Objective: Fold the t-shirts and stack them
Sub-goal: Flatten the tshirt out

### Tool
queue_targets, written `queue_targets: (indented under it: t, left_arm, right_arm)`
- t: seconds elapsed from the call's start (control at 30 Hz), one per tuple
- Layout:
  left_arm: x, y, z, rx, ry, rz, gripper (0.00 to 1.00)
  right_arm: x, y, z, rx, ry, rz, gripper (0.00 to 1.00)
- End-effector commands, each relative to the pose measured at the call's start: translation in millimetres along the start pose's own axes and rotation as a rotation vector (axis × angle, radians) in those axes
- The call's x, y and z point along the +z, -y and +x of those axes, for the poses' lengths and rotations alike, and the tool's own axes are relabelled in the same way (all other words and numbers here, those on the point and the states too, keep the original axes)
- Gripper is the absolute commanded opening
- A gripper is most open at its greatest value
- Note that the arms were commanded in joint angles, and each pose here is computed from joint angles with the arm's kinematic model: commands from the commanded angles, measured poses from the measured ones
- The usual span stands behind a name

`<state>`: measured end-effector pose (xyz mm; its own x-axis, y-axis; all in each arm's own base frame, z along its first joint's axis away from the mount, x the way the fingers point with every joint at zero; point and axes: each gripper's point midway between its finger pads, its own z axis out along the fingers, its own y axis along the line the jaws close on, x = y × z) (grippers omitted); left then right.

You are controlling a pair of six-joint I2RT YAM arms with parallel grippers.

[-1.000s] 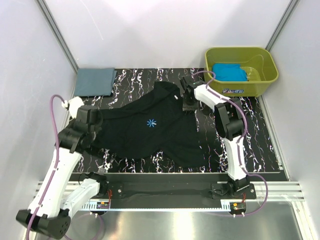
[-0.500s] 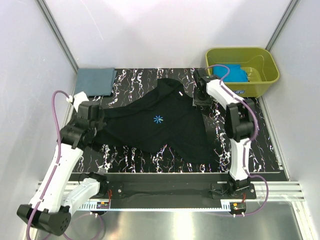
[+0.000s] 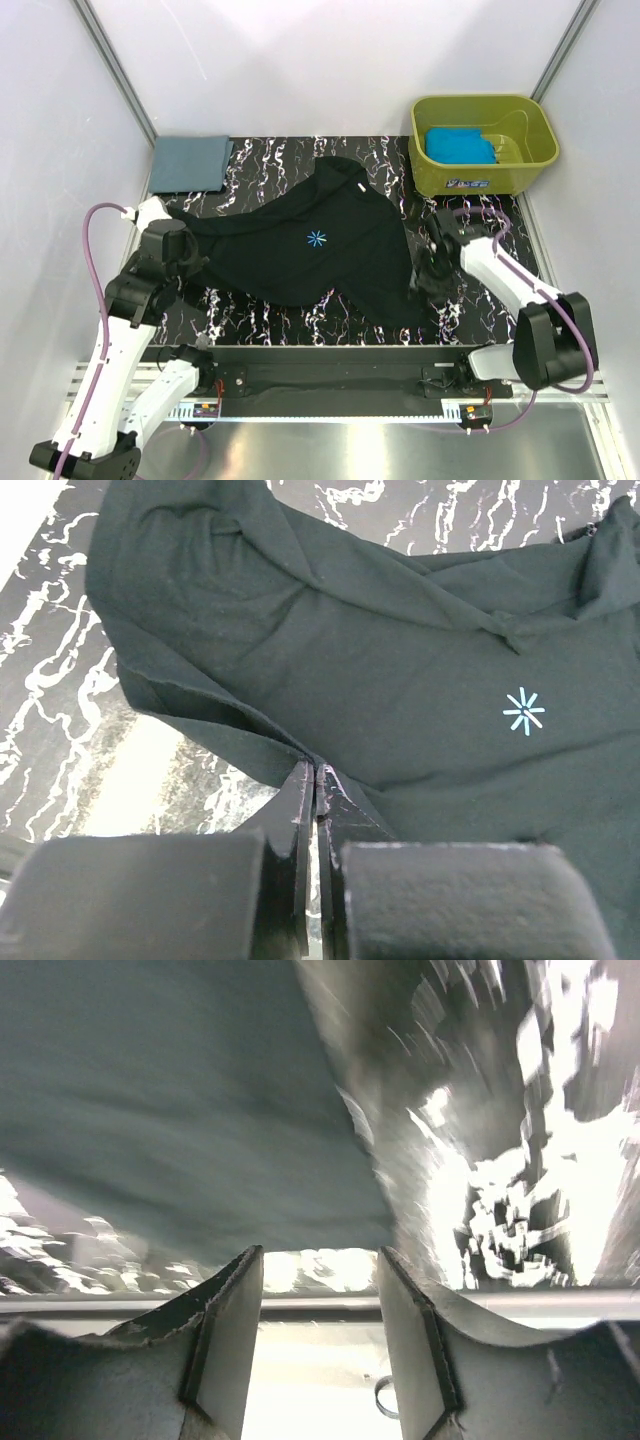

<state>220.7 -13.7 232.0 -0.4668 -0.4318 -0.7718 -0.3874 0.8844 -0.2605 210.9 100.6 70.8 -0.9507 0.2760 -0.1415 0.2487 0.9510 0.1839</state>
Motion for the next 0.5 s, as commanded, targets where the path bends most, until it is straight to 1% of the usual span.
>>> queue_targets:
  t: [0.0, 0.03, 0.1, 0.2, 0.33, 0.47]
  left_arm:
    - [-7, 11, -6, -0.027, 0.015, 0.062, 0.00]
    - [-6, 10, -5, -0.025, 0.012, 0.061, 0.00]
    - [-7, 9, -3, -0.024, 0.008, 0.066, 0.00]
    - [-8, 10, 1, -0.024, -0.004, 0.074, 0.00]
    - [-11, 9, 2, -0.026, -0.006, 0.082, 0.00]
    - [-12, 6, 2, -0.017, -0.004, 0.071, 0.00]
  right_arm:
    - [9, 4, 25, 0.125, -0.043, -0.062, 0.56]
    - [4, -1, 22, 0.129, -0.026, -0.096, 0.56]
    - [2, 2, 20, 0.185, -0.018, -0.090, 0.58]
    - [11, 12, 30, 0.277, -0.066, -0.072, 0.60]
    - [28, 22, 47, 0.346, -0.131, -0.013, 0.59]
    - [33, 32, 45, 0.358, -0.091, 0.031, 0.56]
